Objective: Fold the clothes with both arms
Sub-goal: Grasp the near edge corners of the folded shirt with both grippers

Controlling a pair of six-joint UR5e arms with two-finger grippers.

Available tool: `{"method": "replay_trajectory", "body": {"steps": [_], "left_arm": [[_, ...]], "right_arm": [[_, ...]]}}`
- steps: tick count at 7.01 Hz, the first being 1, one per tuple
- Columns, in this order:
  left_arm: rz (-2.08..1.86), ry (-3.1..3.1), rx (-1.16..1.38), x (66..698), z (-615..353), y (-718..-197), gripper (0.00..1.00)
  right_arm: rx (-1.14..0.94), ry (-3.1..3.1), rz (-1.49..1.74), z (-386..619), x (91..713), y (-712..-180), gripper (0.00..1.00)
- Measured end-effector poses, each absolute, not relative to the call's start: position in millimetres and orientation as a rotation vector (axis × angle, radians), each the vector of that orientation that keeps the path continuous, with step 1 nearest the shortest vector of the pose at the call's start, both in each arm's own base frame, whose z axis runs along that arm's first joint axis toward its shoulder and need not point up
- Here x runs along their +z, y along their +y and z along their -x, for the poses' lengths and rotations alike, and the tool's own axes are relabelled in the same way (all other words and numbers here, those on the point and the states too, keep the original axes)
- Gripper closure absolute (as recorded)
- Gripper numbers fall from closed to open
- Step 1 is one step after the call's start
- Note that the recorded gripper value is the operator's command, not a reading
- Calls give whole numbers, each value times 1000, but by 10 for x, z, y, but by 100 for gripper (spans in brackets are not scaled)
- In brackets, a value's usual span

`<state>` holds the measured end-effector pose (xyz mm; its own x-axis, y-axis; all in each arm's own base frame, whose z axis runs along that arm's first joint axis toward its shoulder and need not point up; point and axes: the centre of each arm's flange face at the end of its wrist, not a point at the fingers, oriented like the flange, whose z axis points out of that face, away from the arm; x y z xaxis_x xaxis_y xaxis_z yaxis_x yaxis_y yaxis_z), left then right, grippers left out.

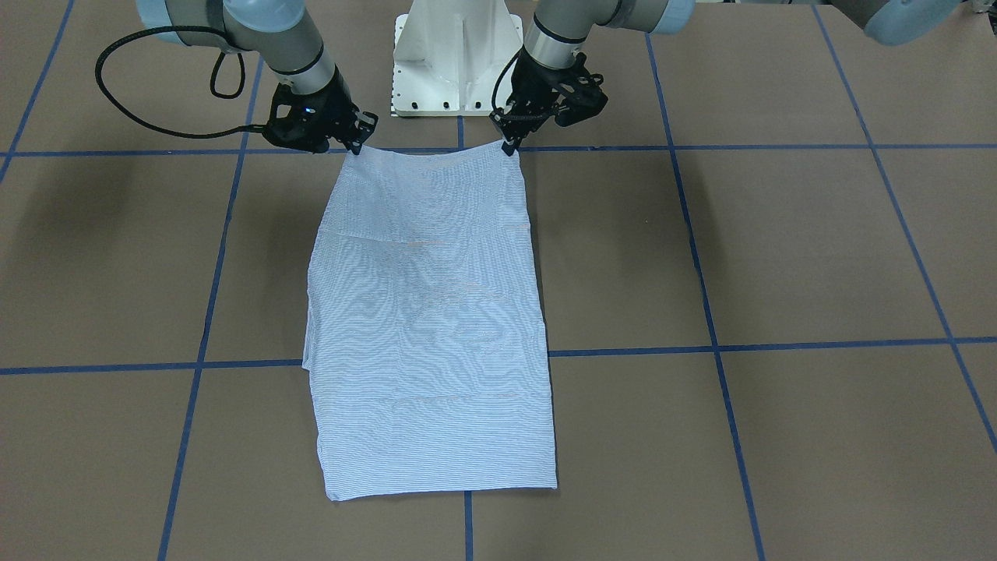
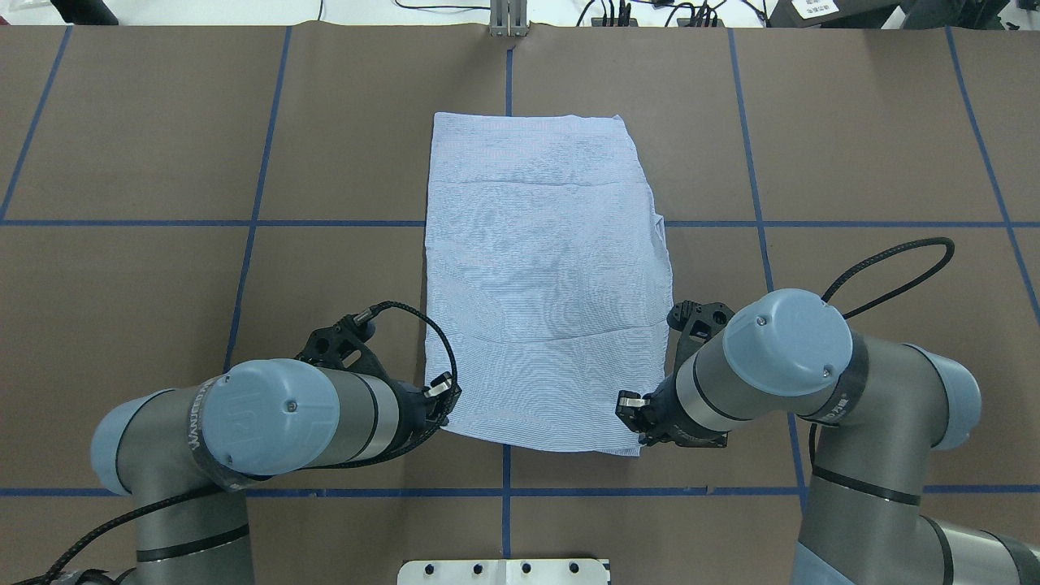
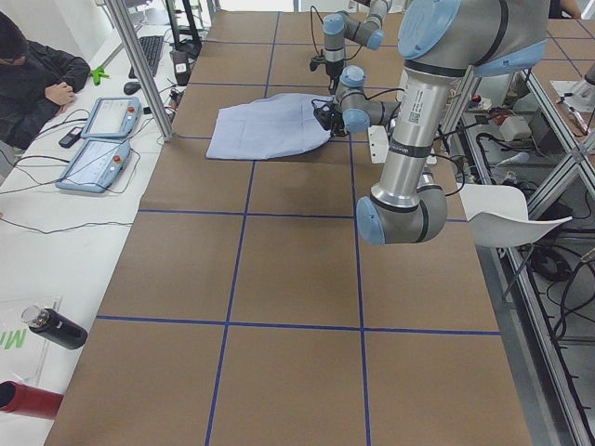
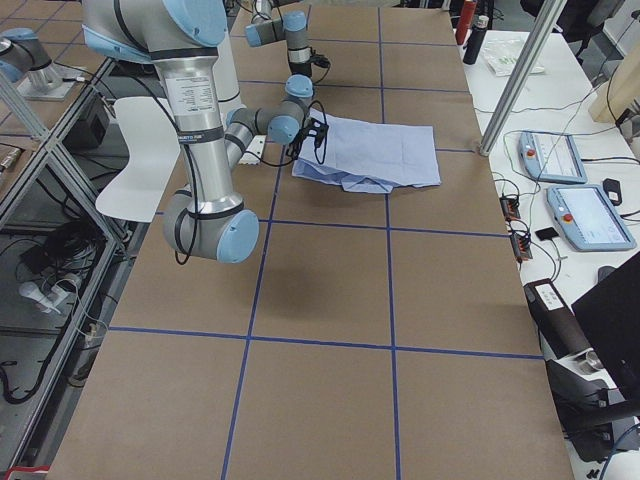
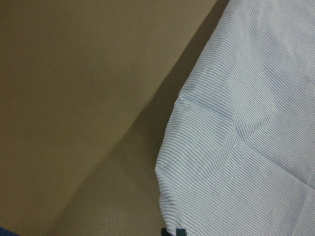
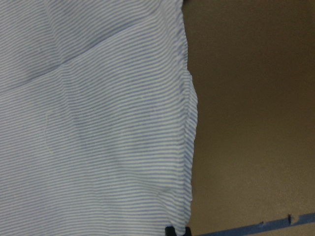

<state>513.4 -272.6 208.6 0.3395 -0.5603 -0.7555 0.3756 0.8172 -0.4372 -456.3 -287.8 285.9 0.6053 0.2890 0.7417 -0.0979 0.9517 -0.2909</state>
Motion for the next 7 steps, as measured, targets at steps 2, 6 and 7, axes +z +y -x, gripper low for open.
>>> {"method": "replay_trajectory", "body": {"steps": [2,6,7], "left_arm": [[217,1041,-601,2115,-5188,-2631,100],[233,1039,-583,2083,-5268,-2520,100],[234,1039,-581,2082,-5275,-2509,100]], "right_arm": [[219,-893,241,4541,2882,-2836,65],[352,-864,269,4760,2914,-2905,0],[424,-849,274,4847,2925,-2902,0]]}}
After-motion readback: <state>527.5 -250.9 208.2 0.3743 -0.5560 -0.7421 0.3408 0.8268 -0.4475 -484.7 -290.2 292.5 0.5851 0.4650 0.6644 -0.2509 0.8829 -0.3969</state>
